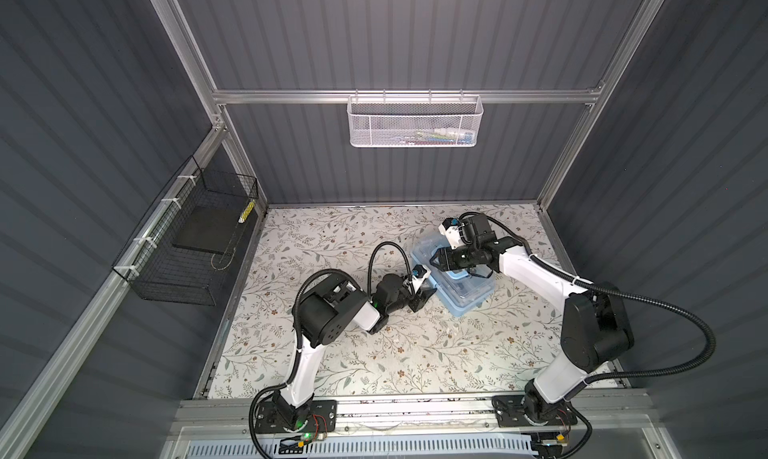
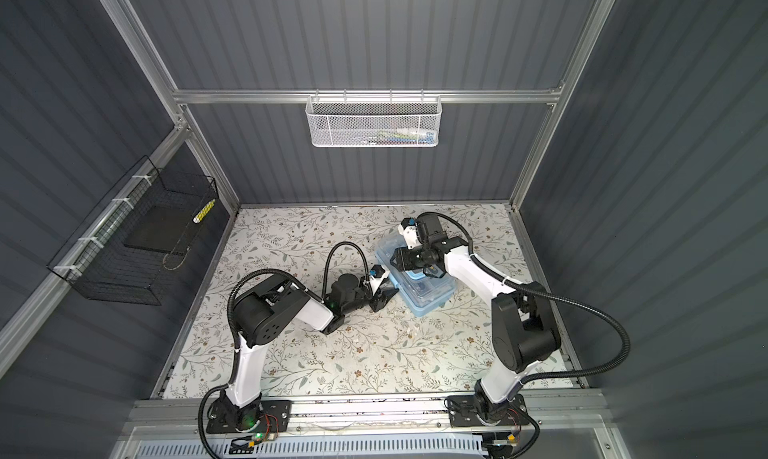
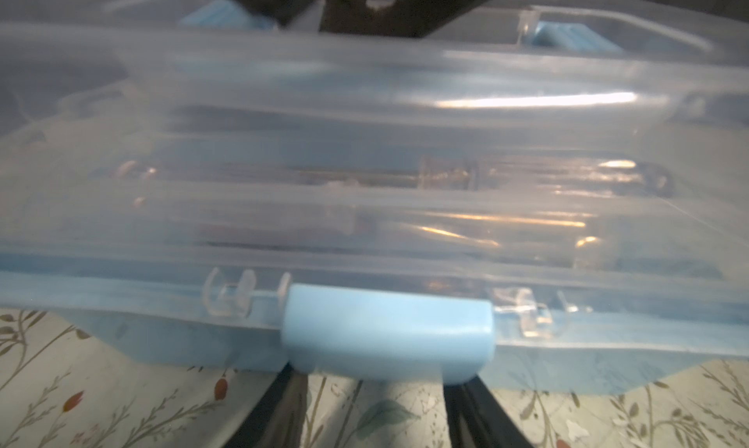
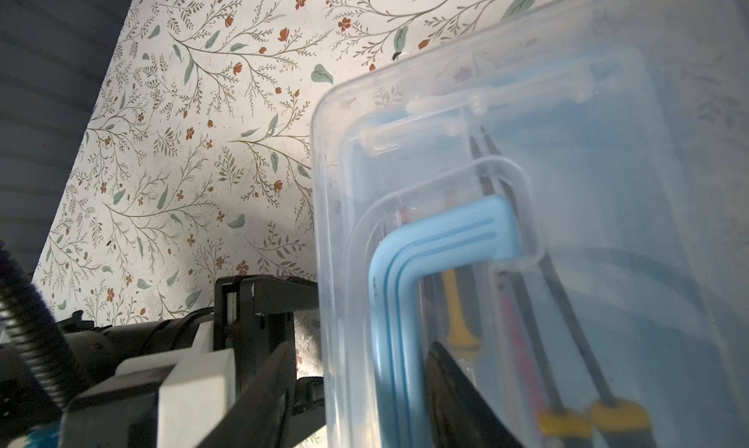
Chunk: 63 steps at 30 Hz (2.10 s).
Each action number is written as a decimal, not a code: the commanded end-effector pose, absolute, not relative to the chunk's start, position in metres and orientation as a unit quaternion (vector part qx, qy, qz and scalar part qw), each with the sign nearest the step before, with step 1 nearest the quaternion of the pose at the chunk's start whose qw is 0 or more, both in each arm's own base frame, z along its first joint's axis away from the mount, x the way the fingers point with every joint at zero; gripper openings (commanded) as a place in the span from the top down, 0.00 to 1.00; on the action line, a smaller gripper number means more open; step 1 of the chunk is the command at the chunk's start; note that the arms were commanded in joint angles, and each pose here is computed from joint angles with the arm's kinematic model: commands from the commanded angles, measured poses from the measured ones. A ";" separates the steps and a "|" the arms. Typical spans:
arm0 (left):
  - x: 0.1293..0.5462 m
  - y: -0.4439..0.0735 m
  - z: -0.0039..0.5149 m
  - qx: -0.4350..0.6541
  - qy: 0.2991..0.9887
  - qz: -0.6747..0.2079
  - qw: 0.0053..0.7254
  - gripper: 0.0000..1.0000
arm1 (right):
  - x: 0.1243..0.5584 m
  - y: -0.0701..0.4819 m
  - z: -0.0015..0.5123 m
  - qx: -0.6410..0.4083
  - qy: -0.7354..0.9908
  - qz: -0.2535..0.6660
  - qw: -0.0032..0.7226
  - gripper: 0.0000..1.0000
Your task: Pack the tool kit
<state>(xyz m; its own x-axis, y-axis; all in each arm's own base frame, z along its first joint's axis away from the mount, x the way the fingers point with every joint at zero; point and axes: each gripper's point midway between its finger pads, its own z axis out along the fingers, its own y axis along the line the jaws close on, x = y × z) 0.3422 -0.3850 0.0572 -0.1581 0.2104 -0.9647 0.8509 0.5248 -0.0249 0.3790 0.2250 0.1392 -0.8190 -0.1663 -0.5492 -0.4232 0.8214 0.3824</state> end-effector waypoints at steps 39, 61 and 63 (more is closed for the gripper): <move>0.355 -0.379 0.096 0.368 0.715 -0.275 0.528 0.57 | 0.337 0.214 0.081 -0.133 0.952 0.236 0.139 0.50; 0.357 -0.384 0.101 0.389 0.726 -0.263 0.503 0.57 | 0.332 0.216 0.072 -0.125 0.951 0.249 0.132 0.53; 0.356 -0.384 0.103 0.391 0.726 -0.262 0.501 0.57 | 0.331 0.215 0.071 -0.124 0.952 0.248 0.131 0.53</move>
<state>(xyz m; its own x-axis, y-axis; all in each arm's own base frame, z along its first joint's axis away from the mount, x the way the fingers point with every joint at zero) 0.3395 -0.3809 0.0603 -0.2659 0.3543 -0.8965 0.8440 0.5349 -0.0390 0.3836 0.2250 0.1367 -0.8094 -0.1258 -0.5736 -0.4130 0.8163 0.4038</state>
